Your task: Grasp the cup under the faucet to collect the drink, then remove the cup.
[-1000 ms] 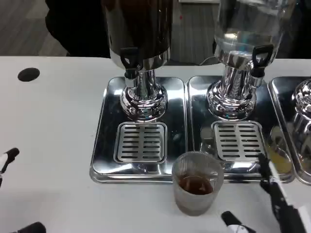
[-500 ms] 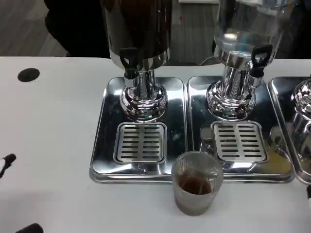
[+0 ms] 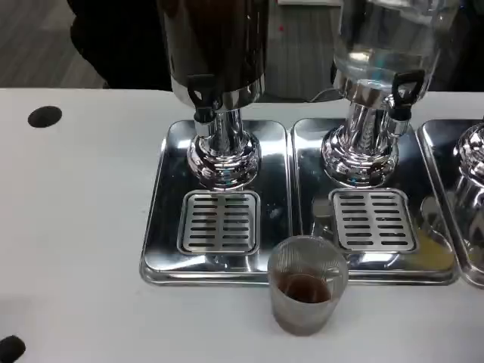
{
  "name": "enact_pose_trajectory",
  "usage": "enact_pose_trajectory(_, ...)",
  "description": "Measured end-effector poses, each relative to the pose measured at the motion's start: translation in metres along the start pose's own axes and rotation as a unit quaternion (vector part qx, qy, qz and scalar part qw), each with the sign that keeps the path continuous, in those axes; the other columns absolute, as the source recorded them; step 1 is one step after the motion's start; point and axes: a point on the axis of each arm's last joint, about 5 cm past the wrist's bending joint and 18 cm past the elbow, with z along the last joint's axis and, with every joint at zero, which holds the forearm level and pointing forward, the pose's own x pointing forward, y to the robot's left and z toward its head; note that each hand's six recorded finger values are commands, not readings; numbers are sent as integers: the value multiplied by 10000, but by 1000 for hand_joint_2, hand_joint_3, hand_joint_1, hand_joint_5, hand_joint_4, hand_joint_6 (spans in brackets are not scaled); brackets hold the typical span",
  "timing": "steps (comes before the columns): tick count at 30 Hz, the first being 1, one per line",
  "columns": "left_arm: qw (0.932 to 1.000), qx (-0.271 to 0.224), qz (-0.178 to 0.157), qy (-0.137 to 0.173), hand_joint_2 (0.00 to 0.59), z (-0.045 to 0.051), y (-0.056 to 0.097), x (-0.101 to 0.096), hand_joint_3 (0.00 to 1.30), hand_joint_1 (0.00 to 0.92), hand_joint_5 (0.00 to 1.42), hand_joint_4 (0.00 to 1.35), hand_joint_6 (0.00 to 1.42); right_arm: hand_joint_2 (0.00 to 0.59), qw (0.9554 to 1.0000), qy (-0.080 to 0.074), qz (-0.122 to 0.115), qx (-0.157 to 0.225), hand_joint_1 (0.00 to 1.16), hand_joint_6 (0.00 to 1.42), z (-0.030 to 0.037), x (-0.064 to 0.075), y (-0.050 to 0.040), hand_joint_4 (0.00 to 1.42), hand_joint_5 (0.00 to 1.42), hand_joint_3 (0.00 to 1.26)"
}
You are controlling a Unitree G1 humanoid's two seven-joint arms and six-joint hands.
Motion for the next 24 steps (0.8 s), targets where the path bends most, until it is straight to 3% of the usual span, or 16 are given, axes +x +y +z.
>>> enact_pose_trajectory(5,10000,45,-14,13,28,53,-82,-10,0,0,0,0,0,586,9996,187,122,-162,547,0,-31,27,15,209,88,367)
enact_pose_trajectory(10,9998,102,-113,125,33,100,-124,-33,0,0,0,0,0,586,9983,484,194,-273,533,0,-48,30,41,203,73,343)
enact_pose_trajectory(13,9998,69,-10,181,44,163,-132,-42,0,0,0,0,0,586,9972,676,193,-259,528,0,-51,27,56,195,73,332)
enact_pose_trajectory(17,9998,-53,32,213,50,230,-181,-93,0,0,0,0,0,586,9964,803,200,-201,525,0,-52,27,64,194,72,328)
enact_pose_trajectory(24,9996,-183,-49,215,67,270,-262,-146,0,0,0,0,0,586,9959,863,224,-173,528,0,-45,55,48,194,72,323)
